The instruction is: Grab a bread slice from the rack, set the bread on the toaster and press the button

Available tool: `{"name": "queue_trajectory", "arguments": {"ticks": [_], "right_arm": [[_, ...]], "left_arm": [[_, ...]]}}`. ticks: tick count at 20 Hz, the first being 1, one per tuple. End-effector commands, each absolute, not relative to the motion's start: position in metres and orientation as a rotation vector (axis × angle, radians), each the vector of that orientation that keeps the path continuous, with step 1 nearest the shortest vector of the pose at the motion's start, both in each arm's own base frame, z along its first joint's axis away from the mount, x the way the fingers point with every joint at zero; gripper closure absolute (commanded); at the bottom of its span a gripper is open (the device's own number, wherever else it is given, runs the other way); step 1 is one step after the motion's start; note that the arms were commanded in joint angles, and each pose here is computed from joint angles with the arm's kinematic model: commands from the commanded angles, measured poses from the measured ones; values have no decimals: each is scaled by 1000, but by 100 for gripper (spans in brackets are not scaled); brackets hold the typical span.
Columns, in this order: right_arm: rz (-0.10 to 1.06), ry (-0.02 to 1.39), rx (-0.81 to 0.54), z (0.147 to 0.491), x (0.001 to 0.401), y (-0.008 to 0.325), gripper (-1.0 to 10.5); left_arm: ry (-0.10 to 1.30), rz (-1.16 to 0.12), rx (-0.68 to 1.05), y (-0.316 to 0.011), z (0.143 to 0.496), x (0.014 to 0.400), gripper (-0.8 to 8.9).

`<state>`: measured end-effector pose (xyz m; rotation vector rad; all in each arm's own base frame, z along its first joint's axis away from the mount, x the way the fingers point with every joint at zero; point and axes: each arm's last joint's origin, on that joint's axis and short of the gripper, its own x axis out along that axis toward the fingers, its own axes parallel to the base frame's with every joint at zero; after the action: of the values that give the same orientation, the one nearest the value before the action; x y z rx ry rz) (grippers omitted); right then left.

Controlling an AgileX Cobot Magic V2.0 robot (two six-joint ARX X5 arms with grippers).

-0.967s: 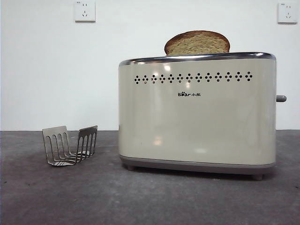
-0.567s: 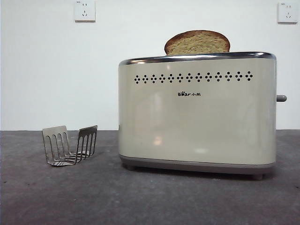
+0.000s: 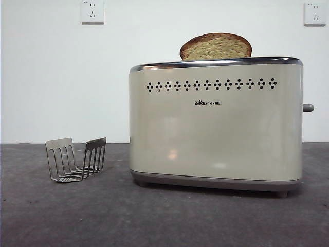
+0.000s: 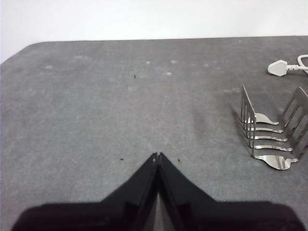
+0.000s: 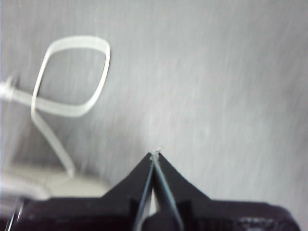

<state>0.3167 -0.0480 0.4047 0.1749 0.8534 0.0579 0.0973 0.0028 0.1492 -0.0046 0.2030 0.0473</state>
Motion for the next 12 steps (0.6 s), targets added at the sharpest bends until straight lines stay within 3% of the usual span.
{"name": "queue_trajectory", "arguments": {"ticks": [1, 6, 12], "right_arm": [[45, 792, 150, 407, 323, -49, 946], [44, 680, 128, 415, 331, -51, 946], [44, 663, 124, 416, 332, -51, 946]], "left_arm": [[193, 39, 24, 3, 147, 97, 817], [160, 43, -10, 3, 150, 96, 817], [160, 42, -8, 3, 150, 96, 817]]}}
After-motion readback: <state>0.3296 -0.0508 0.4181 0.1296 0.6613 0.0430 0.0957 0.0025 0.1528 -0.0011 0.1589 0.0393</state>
